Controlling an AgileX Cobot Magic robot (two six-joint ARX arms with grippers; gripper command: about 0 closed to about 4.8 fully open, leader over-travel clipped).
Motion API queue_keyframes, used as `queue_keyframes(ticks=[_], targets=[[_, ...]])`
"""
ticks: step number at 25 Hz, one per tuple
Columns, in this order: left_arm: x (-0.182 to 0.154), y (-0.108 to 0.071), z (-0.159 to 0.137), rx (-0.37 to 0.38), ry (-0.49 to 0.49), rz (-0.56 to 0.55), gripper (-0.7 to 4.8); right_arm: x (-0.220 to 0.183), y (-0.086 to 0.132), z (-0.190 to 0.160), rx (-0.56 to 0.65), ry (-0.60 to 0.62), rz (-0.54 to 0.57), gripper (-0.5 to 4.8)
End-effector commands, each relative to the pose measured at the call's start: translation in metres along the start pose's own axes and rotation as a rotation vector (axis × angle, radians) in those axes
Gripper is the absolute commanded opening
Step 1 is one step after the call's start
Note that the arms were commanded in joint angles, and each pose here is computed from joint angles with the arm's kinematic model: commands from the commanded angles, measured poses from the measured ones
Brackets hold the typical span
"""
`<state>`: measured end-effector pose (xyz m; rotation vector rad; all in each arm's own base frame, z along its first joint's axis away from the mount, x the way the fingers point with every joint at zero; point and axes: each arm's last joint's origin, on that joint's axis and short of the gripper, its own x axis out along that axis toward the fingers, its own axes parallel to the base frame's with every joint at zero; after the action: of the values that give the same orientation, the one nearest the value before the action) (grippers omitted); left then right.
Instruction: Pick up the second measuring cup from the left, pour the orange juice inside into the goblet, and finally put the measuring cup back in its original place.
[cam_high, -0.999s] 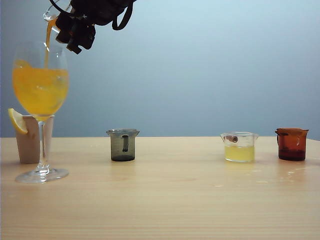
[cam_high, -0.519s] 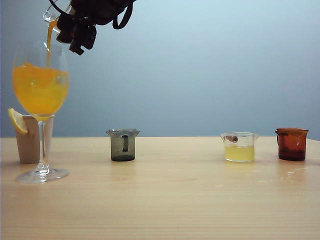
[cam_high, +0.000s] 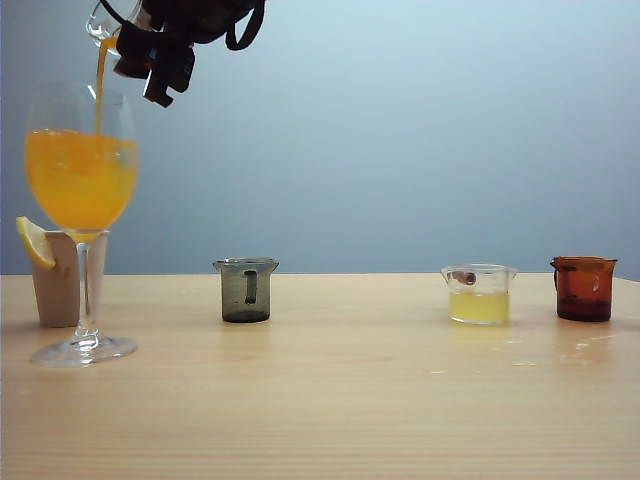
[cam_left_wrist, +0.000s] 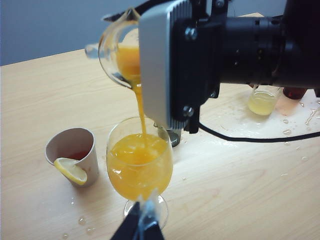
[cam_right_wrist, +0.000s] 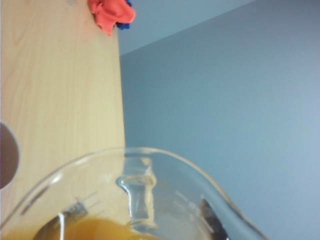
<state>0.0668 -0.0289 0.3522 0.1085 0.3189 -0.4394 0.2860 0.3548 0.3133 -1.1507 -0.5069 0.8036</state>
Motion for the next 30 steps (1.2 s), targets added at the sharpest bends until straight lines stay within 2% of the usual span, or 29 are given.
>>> queue_keyframes(ticks=[1, 5, 30], targets=[[0.0, 0.0, 0.001, 0.001, -0.013, 0.001, -0.03, -0.002, -0.008, 0.004, -0.001, -0.019, -0.043, 1.56], [0.0, 0.0, 0.001, 0.001, -0.014, 0.001, -0.03, -0.002, -0.007, 0.011, -0.074, -0.037, -0.047, 1.56], [0.0, 0.0, 0.001, 0.001, -0.014, 0.001, -0.03, -0.003, -0.003, 0.02, -0.268, -0.049, -0.044, 1.56]])
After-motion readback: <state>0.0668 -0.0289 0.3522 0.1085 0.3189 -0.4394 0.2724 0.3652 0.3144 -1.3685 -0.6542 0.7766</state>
